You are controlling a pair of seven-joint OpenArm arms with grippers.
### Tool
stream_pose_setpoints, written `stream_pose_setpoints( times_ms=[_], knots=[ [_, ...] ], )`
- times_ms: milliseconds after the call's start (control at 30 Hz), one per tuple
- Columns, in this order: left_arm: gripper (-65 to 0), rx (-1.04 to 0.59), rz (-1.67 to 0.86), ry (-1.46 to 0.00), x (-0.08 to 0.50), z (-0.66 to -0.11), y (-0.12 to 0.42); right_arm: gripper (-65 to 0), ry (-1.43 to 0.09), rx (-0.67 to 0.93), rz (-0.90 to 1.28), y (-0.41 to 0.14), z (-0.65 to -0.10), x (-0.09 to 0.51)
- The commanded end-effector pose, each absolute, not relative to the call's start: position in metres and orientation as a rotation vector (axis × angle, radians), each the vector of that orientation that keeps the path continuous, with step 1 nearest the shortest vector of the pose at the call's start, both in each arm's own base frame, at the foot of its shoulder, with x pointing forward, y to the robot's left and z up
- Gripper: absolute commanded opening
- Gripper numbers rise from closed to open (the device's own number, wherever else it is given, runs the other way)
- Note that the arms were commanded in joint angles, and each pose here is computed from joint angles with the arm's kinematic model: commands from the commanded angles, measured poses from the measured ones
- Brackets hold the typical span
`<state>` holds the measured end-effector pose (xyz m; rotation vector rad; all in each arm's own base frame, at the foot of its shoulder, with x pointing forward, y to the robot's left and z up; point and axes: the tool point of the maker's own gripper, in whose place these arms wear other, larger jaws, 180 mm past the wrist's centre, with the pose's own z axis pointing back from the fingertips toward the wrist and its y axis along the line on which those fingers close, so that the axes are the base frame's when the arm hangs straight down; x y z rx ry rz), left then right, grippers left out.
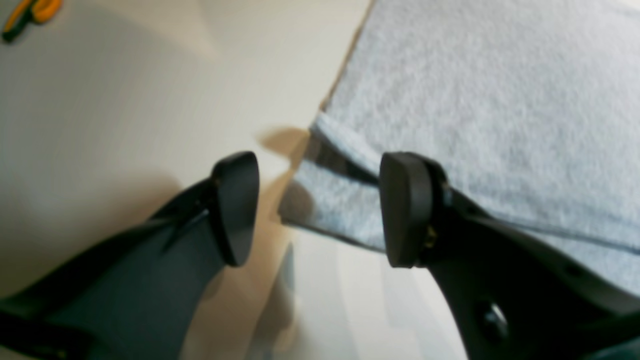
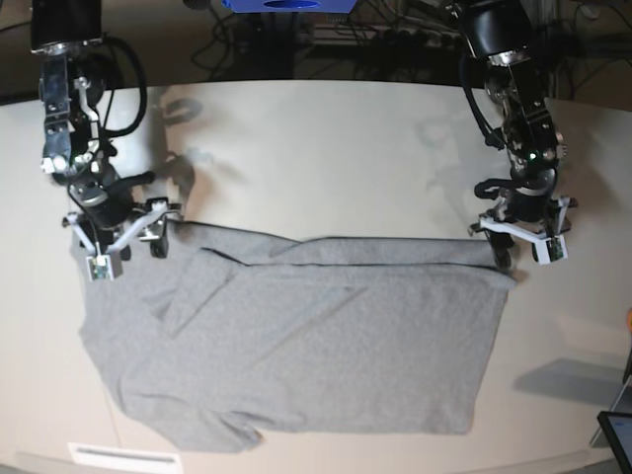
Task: Fold the T-shirt properly
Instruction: 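Lower both grippers onto the shirt's collar edge and pinch the fabric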
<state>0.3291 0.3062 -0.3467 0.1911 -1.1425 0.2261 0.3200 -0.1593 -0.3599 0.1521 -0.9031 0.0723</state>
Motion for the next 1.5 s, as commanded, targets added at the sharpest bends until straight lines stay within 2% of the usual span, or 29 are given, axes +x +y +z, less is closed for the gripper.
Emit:
stream_pose_setpoints(
  times_ms=[0,200,633,1067,1467],
  knots=[
    [-26.7,0.204,0.219,-1.179,0.335,-0.337,0.311,-30.3,-0.949,0.150,0.082,-0.161,-0.349,0.325],
    [-26.9,0.194,0.239,-1.148,0.335,-0.350,0.314,-30.5,-0.936,0.152,0.082,-0.160,-0.354,0.319],
    [-26.9,0.182,0.250,-1.180,0.346,-0.340,0.312,-30.5,-0.920,0.153,0.082,-0.160,-0.359,0.313],
    [-26.9,0.079,0.246,-1.142,0.376,-0.363,0.275,-30.5,-0.920,0.153,0.082,-0.160,-0.359,0.313],
    [-26.9,0.059,0.265,-1.158,0.396,-0.356,0.274,-30.5,-0.920,0.153,0.082,-0.160,-0.359,0.313]
  ],
)
